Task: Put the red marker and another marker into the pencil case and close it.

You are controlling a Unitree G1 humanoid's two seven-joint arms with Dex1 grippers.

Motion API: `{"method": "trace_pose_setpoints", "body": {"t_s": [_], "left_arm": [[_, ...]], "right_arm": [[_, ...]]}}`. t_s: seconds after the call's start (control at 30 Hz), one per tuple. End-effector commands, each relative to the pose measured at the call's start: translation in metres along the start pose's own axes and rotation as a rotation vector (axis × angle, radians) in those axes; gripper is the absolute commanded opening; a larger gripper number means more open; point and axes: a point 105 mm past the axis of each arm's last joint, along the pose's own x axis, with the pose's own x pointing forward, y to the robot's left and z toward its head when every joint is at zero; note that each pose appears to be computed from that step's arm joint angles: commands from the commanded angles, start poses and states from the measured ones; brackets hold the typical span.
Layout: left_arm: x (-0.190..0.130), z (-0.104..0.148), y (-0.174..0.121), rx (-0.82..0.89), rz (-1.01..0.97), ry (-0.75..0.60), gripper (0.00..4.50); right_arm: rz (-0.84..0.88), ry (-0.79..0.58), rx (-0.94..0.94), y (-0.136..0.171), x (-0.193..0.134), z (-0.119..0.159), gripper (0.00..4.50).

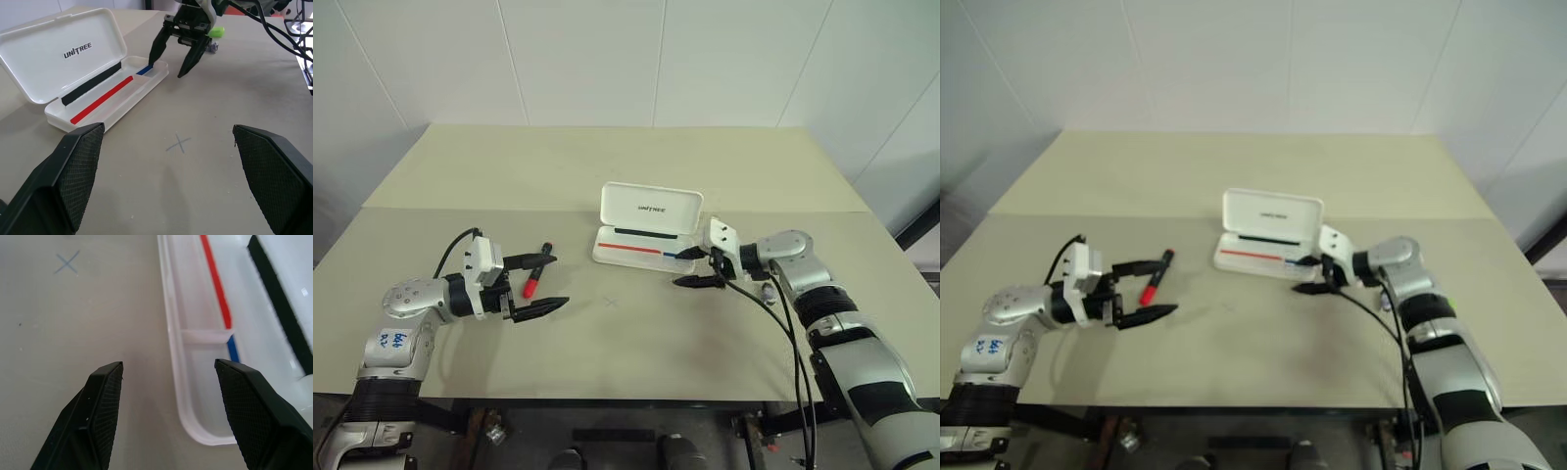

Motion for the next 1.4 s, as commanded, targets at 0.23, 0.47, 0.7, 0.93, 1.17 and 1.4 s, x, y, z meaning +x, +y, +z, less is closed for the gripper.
{"method": "trace_pose_setpoints", "body": {"t_s": [0.23,0.47,0.7,0.93,1.17,1.4], "left_arm": [[-0.002,0.012,0.000,0.067,0.027,-0.021,4.50],[-0.001,0.017,0.003,0.090,0.038,-0.032,4.50],[-0.003,0.019,0.006,0.102,0.052,-0.033,4.50],[0.002,0.017,0.005,0.096,0.040,-0.043,4.50],[-0.001,0.016,0.005,0.091,0.033,-0.038,4.50],[-0.003,0.015,0.005,0.084,0.033,-0.030,4.50]], "right_arm": [[0.004,0.078,-0.063,-0.007,0.007,0.004,3.14],[0.006,0.186,-0.201,-0.012,0.018,0.007,1.24],[0.020,0.180,-0.243,-0.012,0.023,0.016,0.03],[0.075,0.071,-0.263,-0.008,0.030,0.046,0.03],[0.170,-0.014,-0.280,0.008,0.024,0.058,0.03],[0.167,-0.006,-0.229,0.031,0.002,0.040,0.03]]}}
